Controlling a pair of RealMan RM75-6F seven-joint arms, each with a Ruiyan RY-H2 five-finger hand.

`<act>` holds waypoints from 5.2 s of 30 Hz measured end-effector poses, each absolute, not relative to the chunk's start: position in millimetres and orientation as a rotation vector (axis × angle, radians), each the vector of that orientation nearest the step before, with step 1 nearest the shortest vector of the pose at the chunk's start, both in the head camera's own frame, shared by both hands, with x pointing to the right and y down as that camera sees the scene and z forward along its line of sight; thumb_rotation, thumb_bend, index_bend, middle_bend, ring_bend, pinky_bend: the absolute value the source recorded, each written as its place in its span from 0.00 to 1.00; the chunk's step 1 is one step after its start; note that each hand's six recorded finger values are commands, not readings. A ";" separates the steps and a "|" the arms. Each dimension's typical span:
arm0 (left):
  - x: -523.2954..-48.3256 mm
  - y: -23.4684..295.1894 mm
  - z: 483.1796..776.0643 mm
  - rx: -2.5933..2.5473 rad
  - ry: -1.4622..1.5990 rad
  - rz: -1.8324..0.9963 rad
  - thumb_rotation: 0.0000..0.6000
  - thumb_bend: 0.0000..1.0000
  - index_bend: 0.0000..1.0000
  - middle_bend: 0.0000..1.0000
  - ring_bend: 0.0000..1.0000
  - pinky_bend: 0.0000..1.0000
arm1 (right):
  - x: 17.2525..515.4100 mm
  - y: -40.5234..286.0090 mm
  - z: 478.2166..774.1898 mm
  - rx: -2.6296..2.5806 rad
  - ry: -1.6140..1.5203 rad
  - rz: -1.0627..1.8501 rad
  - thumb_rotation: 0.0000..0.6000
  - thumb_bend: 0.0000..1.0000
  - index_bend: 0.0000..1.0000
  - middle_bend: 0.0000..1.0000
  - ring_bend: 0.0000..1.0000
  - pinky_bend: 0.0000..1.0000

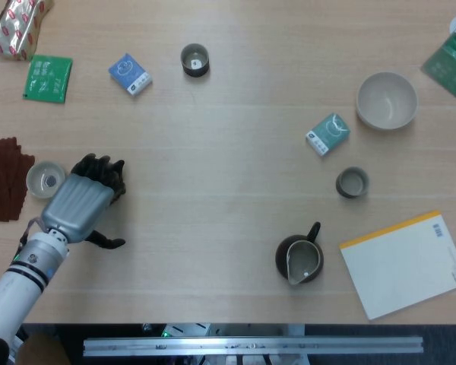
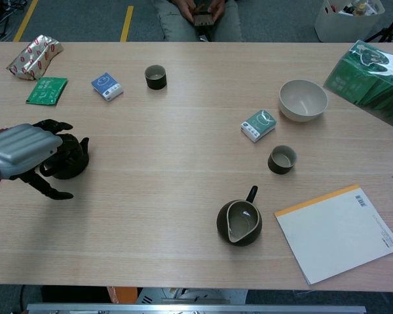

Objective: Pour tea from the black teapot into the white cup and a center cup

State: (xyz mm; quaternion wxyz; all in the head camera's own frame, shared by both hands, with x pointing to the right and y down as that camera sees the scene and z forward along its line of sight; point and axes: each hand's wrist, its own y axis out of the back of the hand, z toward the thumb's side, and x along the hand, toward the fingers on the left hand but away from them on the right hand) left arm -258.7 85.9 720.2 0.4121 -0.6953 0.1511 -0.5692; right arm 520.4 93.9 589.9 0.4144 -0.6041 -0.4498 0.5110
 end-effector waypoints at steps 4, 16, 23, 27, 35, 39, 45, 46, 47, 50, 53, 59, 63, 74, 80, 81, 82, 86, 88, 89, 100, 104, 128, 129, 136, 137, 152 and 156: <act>-263.5 92.5 715.5 -1.744 0.368 -1.428 0.66 0.08 0.28 0.23 0.00 0.05 | 518.2 93.8 589.6 -1.520 -1.127 1.279 1.00 0.00 0.45 0.39 0.29 0.37; -276.5 109.3 710.3 -1.732 0.348 -1.444 0.83 0.08 0.28 0.23 0.00 0.05 | 517.1 95.3 589.2 -1.520 -1.126 1.278 1.00 0.00 0.45 0.39 0.29 0.37; -283.0 114.8 709.7 -1.718 0.332 -1.465 0.87 0.08 0.28 0.23 0.00 0.05 | 516.1 95.4 589.2 -1.521 -1.125 1.275 1.00 0.00 0.45 0.39 0.29 0.37; -288.3 116.6 710.0 -1.707 0.319 -1.488 0.90 0.08 0.28 0.23 0.00 0.05 | 516.3 95.9 589.2 -1.520 -1.126 1.277 1.00 0.00 0.45 0.39 0.29 0.37; -289.9 117.4 706.6 -1.713 0.337 -1.488 0.97 0.08 0.28 0.23 0.00 0.05 | 515.3 96.3 588.4 -1.521 -1.125 1.273 1.00 0.00 0.45 0.39 0.29 0.37; -285.5 115.1 702.6 -1.740 0.379 -1.458 1.00 0.08 0.28 0.23 0.00 0.05 | 514.4 96.0 588.2 -1.523 -1.124 1.269 1.00 0.00 0.45 0.39 0.29 0.37; -281.6 104.7 692.7 -1.749 0.487 -1.395 1.00 0.08 0.25 0.24 0.10 0.05 | 515.7 95.9 588.8 -1.524 -1.125 1.273 1.00 0.00 0.45 0.39 0.29 0.37; -282.6 103.3 691.5 -1.740 0.500 -1.392 1.00 0.08 0.25 0.25 0.15 0.05 | 516.0 96.0 589.2 -1.524 -1.125 1.274 1.00 0.00 0.45 0.39 0.29 0.37; -284.2 102.0 690.2 -1.727 0.514 -1.392 1.00 0.08 0.25 0.26 0.19 0.05 | 516.2 96.0 589.4 -1.524 -1.124 1.275 1.00 0.00 0.45 0.39 0.29 0.37; -287.7 101.7 689.3 -1.703 0.522 -1.405 1.00 0.08 0.25 0.29 0.24 0.05 | 517.3 95.3 591.6 -1.527 -1.121 1.282 1.00 0.00 0.45 0.39 0.29 0.37; -290.3 102.5 690.4 -1.696 0.520 -1.427 1.00 0.08 0.27 0.32 0.26 0.05 | 516.8 93.4 593.2 -1.531 -1.117 1.281 1.00 0.00 0.45 0.39 0.29 0.37; -292.9 101.0 693.9 -1.672 0.525 -1.458 1.00 0.08 0.31 0.38 0.31 0.05 | 517.1 91.4 596.1 -1.539 -1.110 1.284 1.00 0.00 0.45 0.39 0.29 0.37; -295.2 100.9 696.2 -1.648 0.534 -1.481 1.00 0.08 0.35 0.42 0.34 0.05 | 518.8 90.4 597.6 -1.540 -1.110 1.290 1.00 0.00 0.45 0.39 0.29 0.37; -303.2 104.9 702.2 -1.609 0.550 -1.564 1.00 0.08 0.37 0.44 0.34 0.05 | 517.2 86.3 599.3 -1.551 -1.104 1.278 1.00 0.00 0.45 0.39 0.29 0.37; -304.6 103.6 706.0 -1.619 0.578 -1.587 1.00 0.08 0.37 0.44 0.34 0.05 | 515.0 83.5 599.1 -1.557 -1.103 1.264 1.00 0.00 0.45 0.39 0.29 0.37; -304.8 103.9 706.4 -1.621 0.579 -1.589 1.00 0.08 0.37 0.44 0.34 0.05 | 514.6 83.0 598.6 -1.557 -1.104 1.260 1.00 0.00 0.45 0.39 0.29 0.37; -305.0 104.3 706.8 -1.623 0.580 -1.592 1.00 0.08 0.37 0.44 0.34 0.05 | 514.2 82.4 598.0 -1.557 -1.105 1.256 1.00 0.00 0.45 0.39 0.29 0.37; -306.5 107.0 707.2 -1.628 0.581 -1.603 1.00 0.08 0.37 0.44 0.34 0.05 | 513.0 78.7 593.3 -1.549 -1.106 1.238 1.00 0.00 0.45 0.39 0.29 0.37; -307.3 108.0 707.2 -1.631 0.584 -1.608 1.00 0.08 0.37 0.44 0.34 0.05 | 512.9 74.9 588.9 -1.540 -1.110 1.227 1.00 0.00 0.45 0.39 0.29 0.37; -307.6 108.3 707.4 -1.632 0.586 -1.609 1.00 0.08 0.37 0.44 0.34 0.05 | 512.8 73.0 586.9 -1.535 -1.111 1.221 1.00 0.00 0.45 0.39 0.29 0.37; -309.5 111.0 713.6 -1.637 0.587 -1.623 1.00 0.08 0.37 0.43 0.34 0.05 | 511.5 64.6 576.7 -1.522 -1.115 1.204 1.00 0.00 0.45 0.39 0.29 0.37; -309.8 112.6 716.1 -1.633 0.581 -1.628 1.00 0.08 0.37 0.43 0.34 0.05 | 512.7 65.1 576.0 -1.520 -1.118 1.206 1.00 0.00 0.45 0.39 0.29 0.37; -300.1 122.5 719.6 -1.647 0.560 -1.625 1.00 0.08 0.38 0.44 0.34 0.05 | 519.2 66.4 579.5 -1.521 -1.126 1.229 1.00 0.00 0.45 0.39 0.29 0.37; -300.0 122.6 720.0 -1.648 0.559 -1.626 1.00 0.08 0.38 0.44 0.34 0.05 | 519.6 66.4 579.5 -1.521 -1.126 1.230 1.00 0.00 0.45 0.39 0.29 0.37; -299.4 124.0 723.0 -1.648 0.551 -1.632 1.00 0.08 0.37 0.44 0.34 0.05 | 521.8 67.0 580.8 -1.521 -1.129 1.237 1.00 0.00 0.45 0.39 0.29 0.37; -299.3 124.3 722.9 -1.648 0.551 -1.632 1.00 0.08 0.38 0.44 0.34 0.05 | 522.0 67.0 581.0 -1.521 -1.129 1.239 1.00 0.00 0.45 0.39 0.29 0.37; -302.7 128.7 728.6 -1.659 0.543 -1.658 1.00 0.08 0.38 0.45 0.34 0.05 | 523.0 67.2 581.5 -1.520 -1.130 1.245 1.00 0.00 0.45 0.39 0.29 0.37; -304.0 129.9 729.6 -1.665 0.546 -1.663 1.00 0.08 0.38 0.45 0.35 0.05 | 522.2 67.1 581.3 -1.520 -1.129 1.245 1.00 0.00 0.45 0.39 0.29 0.37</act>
